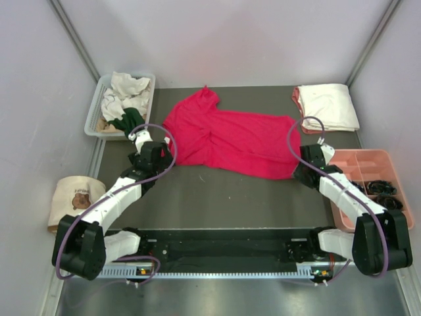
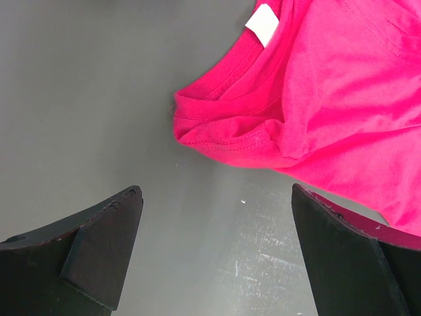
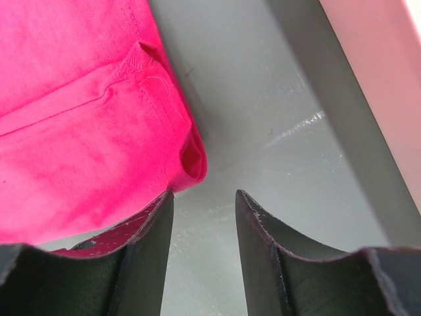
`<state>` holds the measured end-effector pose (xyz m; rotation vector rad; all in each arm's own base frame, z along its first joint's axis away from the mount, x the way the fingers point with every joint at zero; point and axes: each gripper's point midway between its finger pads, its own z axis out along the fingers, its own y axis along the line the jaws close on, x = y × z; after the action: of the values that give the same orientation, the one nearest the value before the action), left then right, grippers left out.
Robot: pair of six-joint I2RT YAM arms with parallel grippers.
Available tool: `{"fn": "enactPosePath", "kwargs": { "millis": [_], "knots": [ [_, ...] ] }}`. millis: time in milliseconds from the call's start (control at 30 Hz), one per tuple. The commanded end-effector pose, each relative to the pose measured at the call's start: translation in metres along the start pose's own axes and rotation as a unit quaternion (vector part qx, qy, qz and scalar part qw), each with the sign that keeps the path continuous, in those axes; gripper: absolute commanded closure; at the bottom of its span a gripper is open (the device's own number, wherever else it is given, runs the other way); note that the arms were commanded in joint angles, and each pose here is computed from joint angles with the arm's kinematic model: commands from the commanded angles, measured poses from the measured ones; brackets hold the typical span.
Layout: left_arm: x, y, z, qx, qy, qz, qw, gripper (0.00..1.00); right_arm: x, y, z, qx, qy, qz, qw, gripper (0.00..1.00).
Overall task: Fold and stack the t-shirts
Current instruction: Fold the flattened tshirt in 1/3 of the way
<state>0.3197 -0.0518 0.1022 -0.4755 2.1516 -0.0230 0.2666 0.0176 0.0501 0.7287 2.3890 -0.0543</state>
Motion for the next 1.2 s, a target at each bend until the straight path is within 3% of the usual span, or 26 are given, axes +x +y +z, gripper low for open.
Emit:
{"fn": "enactPosePath", "kwargs": {
  "millis": [0,467,700,1167],
  "knots": [
    [-0.006,-0.007,0.004,0.013,-0.012,-0.018,1.000,0.01,-0.027,0.010,-0.012,-0.016,-0.034,0.012,0.999,0.57],
    [-0.006,-0.005,0.005,0.011,-0.009,-0.016,1.000,0.01,-0.026,0.013,-0.012,-0.022,-0.026,0.010,0.999,0.56],
    [-0.005,-0.008,0.008,0.016,-0.005,-0.017,1.000,0.01,-0.043,0.014,-0.031,-0.032,-0.056,0.014,0.998,0.56],
    [-0.001,-0.005,0.008,0.013,0.000,-0.015,1.000,0.01,-0.013,0.010,0.006,-0.011,-0.015,0.006,1.000,0.56]
  ]
}}
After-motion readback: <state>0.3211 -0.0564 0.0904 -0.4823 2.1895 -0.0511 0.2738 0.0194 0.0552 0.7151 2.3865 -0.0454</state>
